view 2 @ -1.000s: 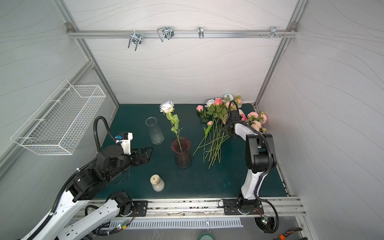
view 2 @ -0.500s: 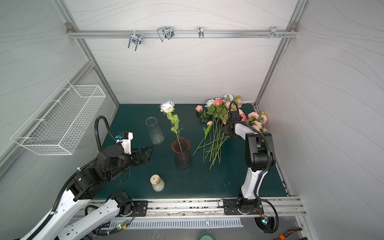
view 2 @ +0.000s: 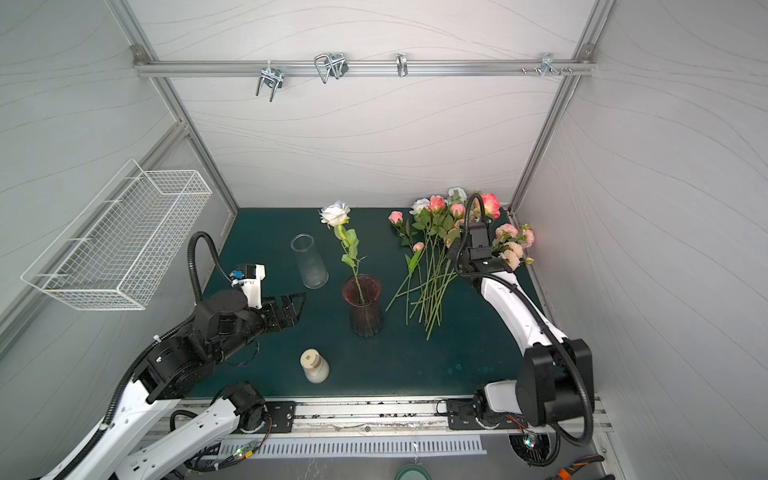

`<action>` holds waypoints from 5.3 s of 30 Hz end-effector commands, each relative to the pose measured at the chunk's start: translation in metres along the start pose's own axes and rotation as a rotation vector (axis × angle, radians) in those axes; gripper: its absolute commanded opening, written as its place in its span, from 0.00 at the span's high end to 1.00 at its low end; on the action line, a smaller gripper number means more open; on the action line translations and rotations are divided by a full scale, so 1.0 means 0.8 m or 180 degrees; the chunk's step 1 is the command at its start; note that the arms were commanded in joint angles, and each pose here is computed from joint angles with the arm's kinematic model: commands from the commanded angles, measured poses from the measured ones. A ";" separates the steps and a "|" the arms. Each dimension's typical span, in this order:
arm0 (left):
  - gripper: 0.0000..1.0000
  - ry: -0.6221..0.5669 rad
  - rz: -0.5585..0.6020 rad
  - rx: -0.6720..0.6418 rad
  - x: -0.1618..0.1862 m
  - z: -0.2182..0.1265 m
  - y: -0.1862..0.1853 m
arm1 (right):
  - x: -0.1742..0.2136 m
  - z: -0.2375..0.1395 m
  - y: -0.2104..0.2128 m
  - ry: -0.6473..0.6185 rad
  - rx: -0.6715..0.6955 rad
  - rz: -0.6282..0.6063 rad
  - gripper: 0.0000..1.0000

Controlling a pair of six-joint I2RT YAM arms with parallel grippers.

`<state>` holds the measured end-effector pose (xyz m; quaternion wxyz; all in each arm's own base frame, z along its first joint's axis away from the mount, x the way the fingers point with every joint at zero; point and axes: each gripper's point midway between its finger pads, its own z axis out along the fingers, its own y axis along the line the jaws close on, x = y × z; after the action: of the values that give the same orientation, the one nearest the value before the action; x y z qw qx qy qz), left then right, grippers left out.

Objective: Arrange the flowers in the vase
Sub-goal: 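Lift the pink rose high with the right gripper, then lower the pink rose stem into the red vase with the right gripper, then open the right gripper and move it back to the flower pile, then grasp another pink rose stem in the pile with the right gripper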

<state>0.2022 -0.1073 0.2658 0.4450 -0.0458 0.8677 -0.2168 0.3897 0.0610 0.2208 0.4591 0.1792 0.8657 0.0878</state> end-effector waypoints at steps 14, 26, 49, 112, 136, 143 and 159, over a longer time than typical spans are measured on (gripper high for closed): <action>0.01 -0.0408 -0.0119 0.0097 -0.035 -0.036 -0.003 | -0.122 -0.308 0.172 -0.1512 -0.2398 -0.0339 1.00; 0.01 -0.0402 -0.0173 0.0072 -0.035 -0.040 0.000 | -0.137 -0.385 0.334 -0.2082 -0.3320 -0.0751 1.00; 0.01 -0.0392 -0.0161 0.0093 -0.035 -0.034 -0.003 | 0.062 -0.279 0.341 -0.1131 -0.3289 -0.1367 0.95; 0.01 -0.0167 -0.0086 0.0007 -0.010 -0.006 0.002 | 0.168 -0.113 0.050 0.0751 -0.1287 -0.0339 0.60; 0.01 -0.0161 -0.0040 -0.0013 -0.008 -0.011 0.006 | 0.142 0.143 0.098 0.1391 -0.0604 0.0484 0.66; 0.01 -0.0141 -0.0008 -0.0035 -0.006 -0.008 0.007 | 0.151 0.175 0.091 0.1412 -0.0419 0.0471 0.64; 0.01 -0.0086 0.0030 -0.0098 -0.002 0.001 0.008 | 0.171 0.208 0.082 0.1479 -0.0302 0.0277 0.78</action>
<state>0.2023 -0.1002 0.2610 0.4500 -0.0541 0.8681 -0.2023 0.4708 0.1741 0.0465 0.2494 0.1744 0.9316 0.1989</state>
